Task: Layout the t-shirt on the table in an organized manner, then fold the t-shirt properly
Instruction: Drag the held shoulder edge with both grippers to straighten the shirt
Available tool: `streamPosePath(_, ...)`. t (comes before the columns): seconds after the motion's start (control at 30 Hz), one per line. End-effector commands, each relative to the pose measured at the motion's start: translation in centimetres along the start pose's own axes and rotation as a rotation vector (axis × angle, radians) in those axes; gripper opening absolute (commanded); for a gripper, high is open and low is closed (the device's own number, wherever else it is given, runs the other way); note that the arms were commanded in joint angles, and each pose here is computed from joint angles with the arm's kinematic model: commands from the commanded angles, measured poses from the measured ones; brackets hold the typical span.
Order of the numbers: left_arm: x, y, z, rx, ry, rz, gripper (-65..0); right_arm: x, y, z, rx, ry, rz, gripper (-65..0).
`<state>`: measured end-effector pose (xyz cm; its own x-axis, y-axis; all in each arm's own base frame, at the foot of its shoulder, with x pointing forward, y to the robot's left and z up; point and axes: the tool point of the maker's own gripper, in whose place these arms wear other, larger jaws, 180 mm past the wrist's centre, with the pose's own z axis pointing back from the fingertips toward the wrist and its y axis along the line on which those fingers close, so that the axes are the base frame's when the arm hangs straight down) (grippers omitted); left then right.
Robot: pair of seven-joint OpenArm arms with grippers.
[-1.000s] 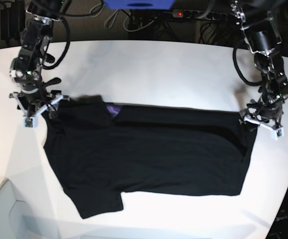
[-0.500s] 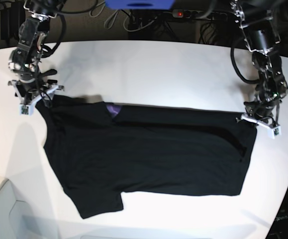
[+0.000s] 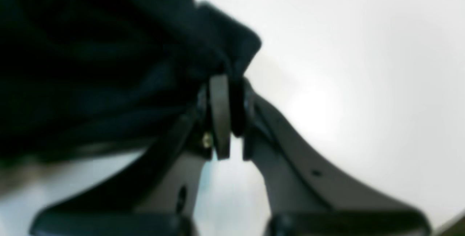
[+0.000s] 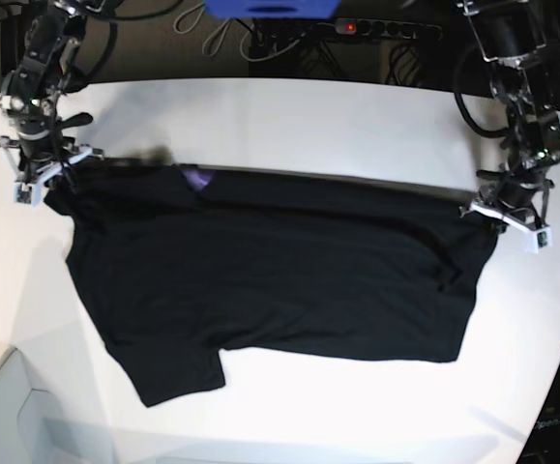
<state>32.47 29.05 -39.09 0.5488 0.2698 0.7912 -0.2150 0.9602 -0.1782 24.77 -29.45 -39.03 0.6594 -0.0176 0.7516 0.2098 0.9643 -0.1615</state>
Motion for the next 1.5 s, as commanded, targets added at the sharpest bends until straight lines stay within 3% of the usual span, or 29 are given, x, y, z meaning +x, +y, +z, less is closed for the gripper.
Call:
streamPosePath(0.0, 2.9, 0.2, 0.8, -0.005, -0.086, -0.013, -65.0, 3.0, -0.9, 0.9, -0.025, -0.097, 0.02, -65.0)
streamPosePath(0.1, 5.1, 0.3, 2.2, -0.031, -0.148, 0.018, -65.0, 5.5, -0.9, 2.4, -0.035, -0.17, 0.047, -65.0)
streamPosePath(0.2, 6.3, -0.6, 2.0, -0.071, -0.118, 0.043, -65.0, 8.1, 0.1, 2.3, -0.02, -0.223, 0.05, -65.0)
streamPosePath(0.4, 9.8, -1.0, 1.5, -0.083, -0.093, 0.073, -65.0, 10.5, 0.2, 0.8, -0.018, -0.053, 0.093, -65.0)
streamPosePath(0.53, 11.0, -1.2, 1.5, -0.093, -0.084, 0.085, -65.0, 12.5, -0.5, 1.6, -0.044, -0.082, 0.075, -65.0)
streamPosePath(0.73, 9.7, -0.7, 1.6, -0.08, -0.036, 0.072, -65.0, 9.7, 2.5, 1.6, 0.057, -0.006, 0.249, -65.0)
streamPosePath(1.2, 4.0, 2.2, 4.7, -0.008, 0.047, 0.057, -65.0, 7.2, -0.4, 3.0, -0.008, 0.041, 0.217, -65.0)
streamPosePath(1.47, -0.9, 6.0, 7.5, 0.084, 0.139, 0.063, -65.0, 0.0, -1.3, 4.7, 0.012, 0.169, 0.25, -65.0)
